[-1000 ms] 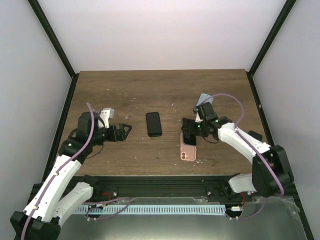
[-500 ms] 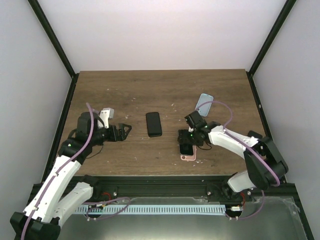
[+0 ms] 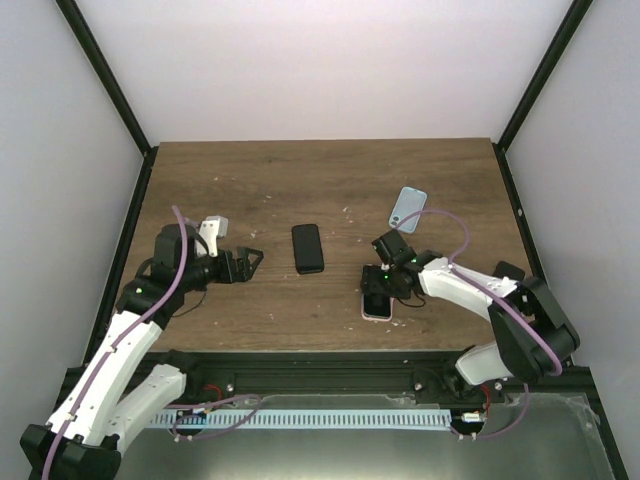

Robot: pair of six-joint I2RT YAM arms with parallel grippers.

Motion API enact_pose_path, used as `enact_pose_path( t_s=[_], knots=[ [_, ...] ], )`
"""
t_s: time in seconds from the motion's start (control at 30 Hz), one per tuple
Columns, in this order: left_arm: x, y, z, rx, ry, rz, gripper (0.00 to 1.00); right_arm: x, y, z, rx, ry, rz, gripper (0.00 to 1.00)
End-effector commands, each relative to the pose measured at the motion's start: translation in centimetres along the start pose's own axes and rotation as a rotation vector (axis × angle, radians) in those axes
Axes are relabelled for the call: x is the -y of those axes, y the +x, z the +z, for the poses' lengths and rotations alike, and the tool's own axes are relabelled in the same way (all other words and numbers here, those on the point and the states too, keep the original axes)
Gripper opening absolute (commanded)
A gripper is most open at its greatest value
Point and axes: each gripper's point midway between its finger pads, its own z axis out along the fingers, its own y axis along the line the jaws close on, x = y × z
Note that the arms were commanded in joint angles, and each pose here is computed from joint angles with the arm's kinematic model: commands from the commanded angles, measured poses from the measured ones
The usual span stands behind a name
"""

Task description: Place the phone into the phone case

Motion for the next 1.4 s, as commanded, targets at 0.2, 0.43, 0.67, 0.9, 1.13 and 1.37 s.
enact_pose_path(
  t_s=[0.2,0.43,0.67,0.9,1.13,1.37],
  knots=[
    [0.0,0.2,0.2,-0.004,0.008,0.003,0.98,0.0,-0.8,-0.7,0.063,0.016,0.048,0.65],
    [0.0,0.1,0.2,-0.003,0.012,0.004,0.98,-0.1,-1.2,-1.5,0.100,0.007,0.063,0.64],
    [0.1,0.1,0.1,-0.002,0.013,0.005,0.98,0.3,-0.8,-1.8,0.113,0.032,0.092,0.64],
    [0.2,0.2,0.0,0.002,0.018,0.007,0.98,0.9,-0.3,-0.9,0.090,0.059,0.114,0.64],
    [0.3,0.2,0.1,-0.003,0.029,0.006,0.98,0.7,0.0,-0.5,0.080,0.051,0.118,0.66],
    [0.4,0.2,0.1,-0.005,0.034,0.008,0.98,1.1,0.0,-0.2,0.080,0.082,0.099,0.71]
  ],
)
